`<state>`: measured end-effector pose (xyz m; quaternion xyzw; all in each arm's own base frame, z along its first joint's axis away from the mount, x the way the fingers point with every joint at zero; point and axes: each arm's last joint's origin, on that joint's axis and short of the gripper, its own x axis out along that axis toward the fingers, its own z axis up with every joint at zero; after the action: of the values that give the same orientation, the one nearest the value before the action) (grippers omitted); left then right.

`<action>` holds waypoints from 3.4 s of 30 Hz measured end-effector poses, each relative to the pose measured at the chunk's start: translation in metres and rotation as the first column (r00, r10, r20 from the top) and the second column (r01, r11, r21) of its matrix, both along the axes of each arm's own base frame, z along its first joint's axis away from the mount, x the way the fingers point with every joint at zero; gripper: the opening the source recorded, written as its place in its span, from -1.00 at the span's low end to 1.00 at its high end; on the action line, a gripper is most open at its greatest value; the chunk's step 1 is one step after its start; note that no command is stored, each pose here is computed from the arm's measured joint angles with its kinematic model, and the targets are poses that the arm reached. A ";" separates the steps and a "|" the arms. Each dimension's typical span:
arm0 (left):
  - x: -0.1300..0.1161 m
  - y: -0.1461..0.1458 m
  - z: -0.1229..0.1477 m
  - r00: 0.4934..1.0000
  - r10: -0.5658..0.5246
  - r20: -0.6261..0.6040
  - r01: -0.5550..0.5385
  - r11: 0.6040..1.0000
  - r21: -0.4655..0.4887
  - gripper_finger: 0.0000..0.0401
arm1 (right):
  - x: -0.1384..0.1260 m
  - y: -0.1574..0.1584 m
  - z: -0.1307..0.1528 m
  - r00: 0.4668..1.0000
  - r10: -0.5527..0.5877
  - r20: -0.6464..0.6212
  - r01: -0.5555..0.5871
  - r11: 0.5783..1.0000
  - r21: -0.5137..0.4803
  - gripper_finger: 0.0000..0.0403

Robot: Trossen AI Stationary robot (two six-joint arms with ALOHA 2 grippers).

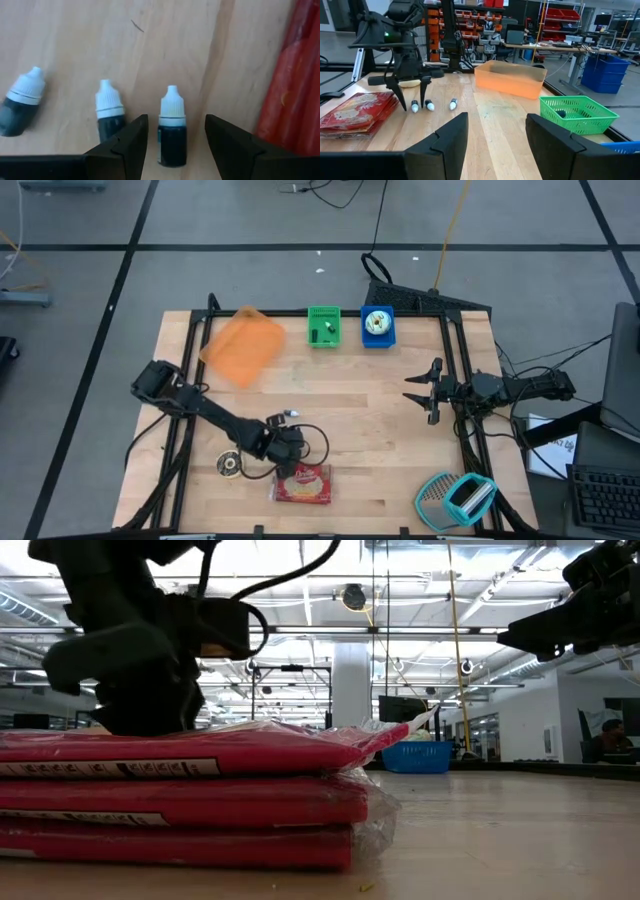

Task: Pick & Place Food Item
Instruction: Put the black food coloring bottle into the green bin

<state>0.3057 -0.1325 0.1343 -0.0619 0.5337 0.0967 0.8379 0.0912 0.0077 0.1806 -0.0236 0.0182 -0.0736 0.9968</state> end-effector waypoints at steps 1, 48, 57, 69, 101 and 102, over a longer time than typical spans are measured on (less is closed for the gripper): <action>0.001 0.001 0.000 1.000 0.002 0.001 -0.002 1.000 0.001 -0.01 | 0.000 0.000 0.000 1.000 -0.001 0.001 0.001 1.000 0.001 -0.07; 0.001 0.012 -0.004 0.966 0.252 -0.057 -0.257 0.960 -0.115 -0.54 | 0.000 0.000 0.000 1.000 0.000 0.001 0.000 1.000 0.000 -0.07; 0.005 0.013 -0.003 0.967 0.253 -0.021 -0.254 0.960 -0.116 -0.56 | 0.000 0.000 0.000 1.000 0.000 0.001 0.000 1.000 0.000 -0.07; 0.024 0.026 0.001 0.970 0.217 0.107 -0.198 0.967 -0.163 -0.56 | 0.000 0.000 0.000 1.000 0.000 0.001 0.000 1.000 0.000 -0.07; 0.082 0.134 0.046 0.767 0.005 0.641 -0.094 0.990 0.104 -0.56 | 0.000 0.000 0.000 1.000 0.000 0.000 0.000 1.000 0.000 -0.07; 0.083 0.139 0.048 0.756 0.005 0.654 -0.105 0.988 0.113 -0.56 | 0.000 0.000 0.000 1.000 0.000 0.000 0.000 1.000 0.000 -0.07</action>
<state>0.3884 0.0069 0.1822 -0.0475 0.1987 0.1315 0.9700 0.0912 0.0077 0.1806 -0.0236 0.0182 -0.0736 0.9968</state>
